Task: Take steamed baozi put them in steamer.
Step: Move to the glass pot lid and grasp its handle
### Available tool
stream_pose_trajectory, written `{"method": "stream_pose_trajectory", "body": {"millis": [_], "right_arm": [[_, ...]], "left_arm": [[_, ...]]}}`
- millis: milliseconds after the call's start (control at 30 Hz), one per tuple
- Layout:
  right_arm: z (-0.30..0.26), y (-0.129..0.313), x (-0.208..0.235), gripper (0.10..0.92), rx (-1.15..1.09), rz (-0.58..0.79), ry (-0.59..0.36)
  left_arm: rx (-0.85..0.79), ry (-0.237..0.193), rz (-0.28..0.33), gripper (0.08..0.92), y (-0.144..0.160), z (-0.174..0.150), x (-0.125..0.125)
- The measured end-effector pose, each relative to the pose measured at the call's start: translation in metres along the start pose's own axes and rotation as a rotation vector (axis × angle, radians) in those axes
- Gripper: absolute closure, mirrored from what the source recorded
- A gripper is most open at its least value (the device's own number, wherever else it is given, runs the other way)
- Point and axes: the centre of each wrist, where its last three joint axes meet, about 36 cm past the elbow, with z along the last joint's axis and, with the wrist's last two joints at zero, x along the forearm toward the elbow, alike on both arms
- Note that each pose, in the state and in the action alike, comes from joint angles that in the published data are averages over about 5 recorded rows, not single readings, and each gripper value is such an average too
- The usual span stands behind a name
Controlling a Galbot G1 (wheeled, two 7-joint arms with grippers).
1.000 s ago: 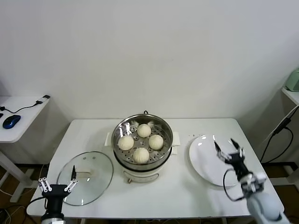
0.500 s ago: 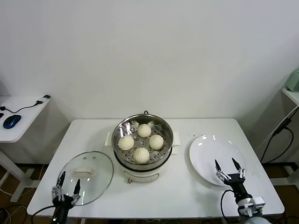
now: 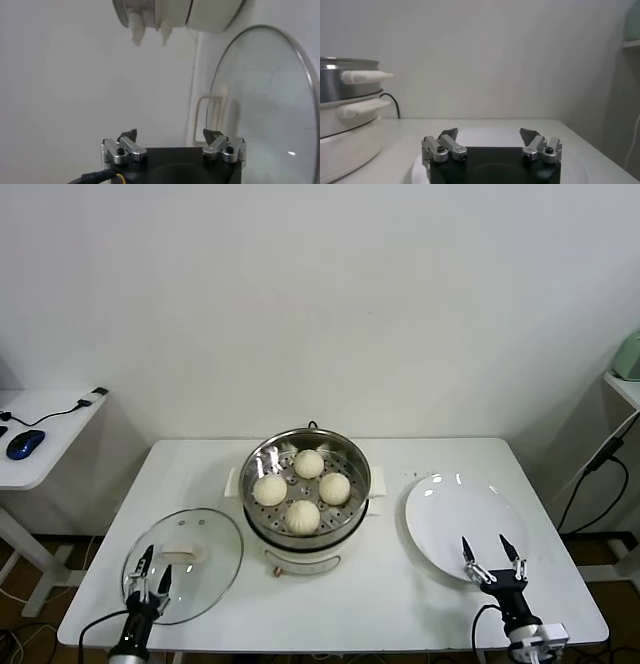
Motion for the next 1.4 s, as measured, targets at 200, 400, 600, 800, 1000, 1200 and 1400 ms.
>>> {"method": "stream_pose_trajectory", "body": {"millis": [200,400,600,800,1000,1200,1400], "right_arm": [[0.001,0.001,0.005,0.2,0.003,0.006,0.002],[0.001,0.003,0.009,0.2,0.001,0.007,-0.002],[0.001,0.003,0.011,0.2,-0.001,0.008,-0.006],[0.001,0.005,0.011,0.2,-0.003,0.006,-0.008],[0.0,0.006,0.011,0.2,-0.005,0.007,-0.005],[-0.003,0.005,0.008,0.2,-0.004,0.013,-0.006],[-0.004,0.005,0.007,0.2,-0.006,0.02,-0.007]], "left_arm": [[-0.042,-0.003,-0.004,0.177,-0.003,-0.001,-0.016],[-0.076,0.004,-0.005,0.177,-0.006,0.002,-0.031],[-0.096,0.022,0.01,0.244,-0.014,0.005,-0.035],[-0.102,0.031,0.022,0.399,-0.021,0.004,-0.039],[-0.104,0.042,0.021,0.589,-0.026,0.003,-0.044],[-0.107,0.053,0.018,0.762,-0.027,0.003,-0.046],[-0.1,0.066,0.01,0.859,-0.022,0.003,-0.046]]}}
